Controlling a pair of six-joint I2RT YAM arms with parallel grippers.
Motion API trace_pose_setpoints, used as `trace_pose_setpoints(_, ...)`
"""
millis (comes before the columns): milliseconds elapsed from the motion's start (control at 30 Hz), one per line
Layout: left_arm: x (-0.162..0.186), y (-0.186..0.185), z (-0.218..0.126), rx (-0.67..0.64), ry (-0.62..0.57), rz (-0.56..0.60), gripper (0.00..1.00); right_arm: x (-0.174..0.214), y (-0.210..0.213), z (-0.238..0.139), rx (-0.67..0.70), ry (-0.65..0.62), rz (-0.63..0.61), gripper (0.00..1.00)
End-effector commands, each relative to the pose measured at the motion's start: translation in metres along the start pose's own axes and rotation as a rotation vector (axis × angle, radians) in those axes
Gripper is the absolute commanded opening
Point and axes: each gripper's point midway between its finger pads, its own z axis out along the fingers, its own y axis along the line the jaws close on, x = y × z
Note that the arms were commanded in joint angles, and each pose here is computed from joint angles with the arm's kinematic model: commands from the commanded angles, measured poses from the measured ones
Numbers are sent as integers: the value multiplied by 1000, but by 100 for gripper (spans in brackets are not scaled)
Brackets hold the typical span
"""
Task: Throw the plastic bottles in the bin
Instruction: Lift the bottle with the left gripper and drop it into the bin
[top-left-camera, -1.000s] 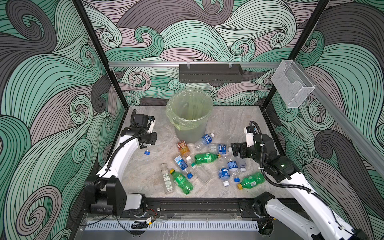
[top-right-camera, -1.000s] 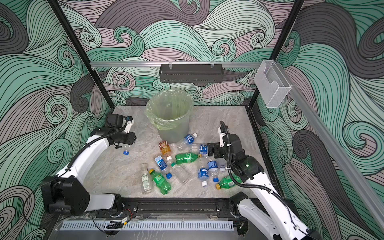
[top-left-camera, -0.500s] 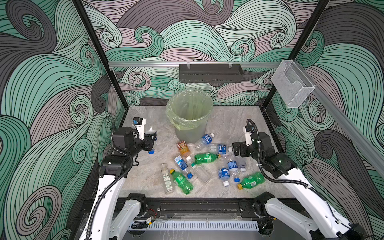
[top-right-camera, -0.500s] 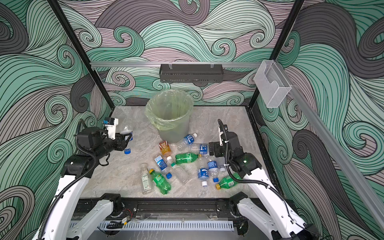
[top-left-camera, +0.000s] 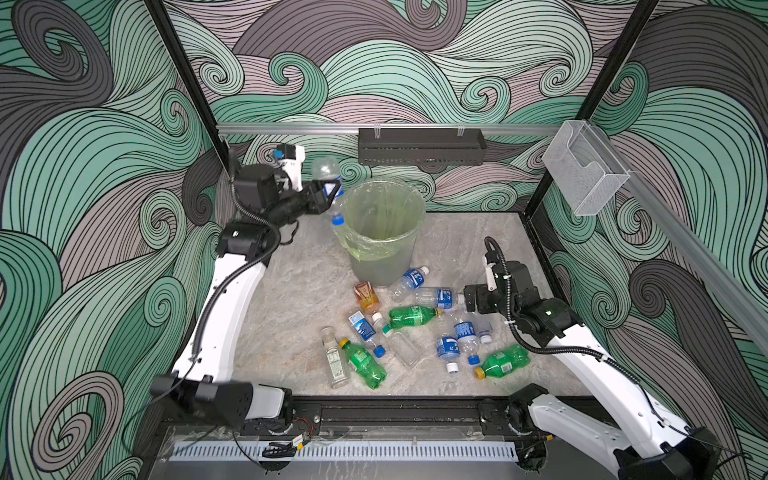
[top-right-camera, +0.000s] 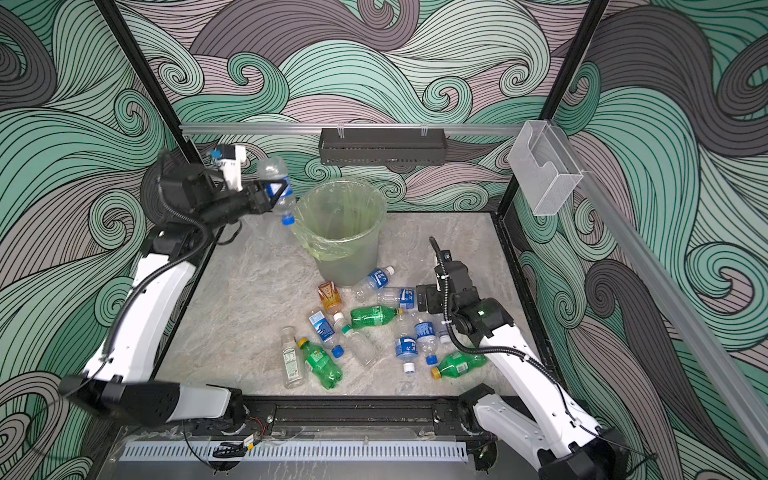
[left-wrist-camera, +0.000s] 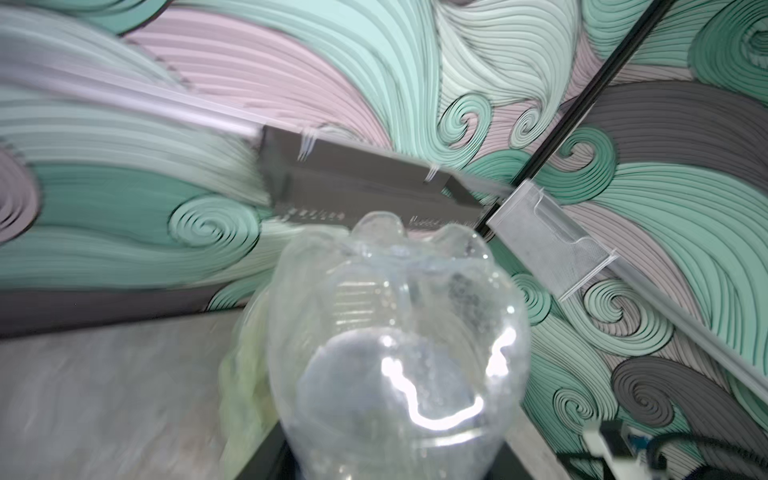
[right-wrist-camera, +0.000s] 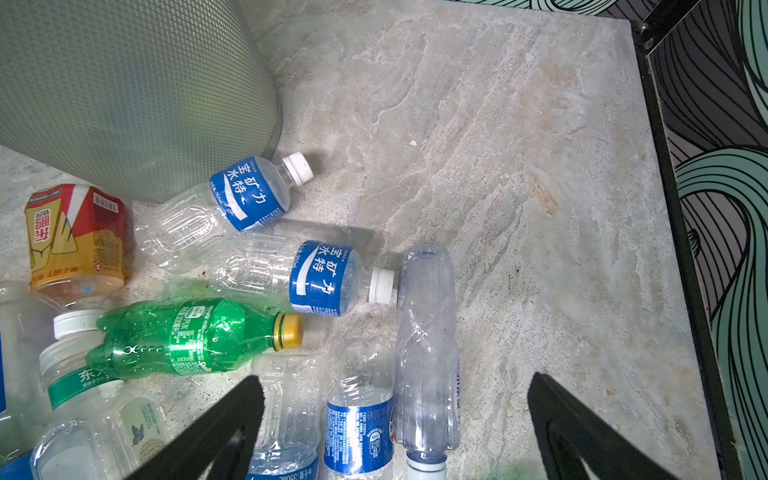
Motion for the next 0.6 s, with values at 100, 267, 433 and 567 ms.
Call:
trace_pose_setpoints(100,30,0,68,-94,180,31,74,3,-8,-8,30,24,34,100)
trace_pose_setpoints(267,37,-2,43,-119,96,39,87,18,-12,0,30,74,39,100)
trace_pose_setpoints(433,60,2,-1,-180,134,81,88,28,-18,17,43,154,66,100)
trace_pose_setpoints(567,80,6,-47,-244,145,120,90,42,-27,30,77,238,91,100)
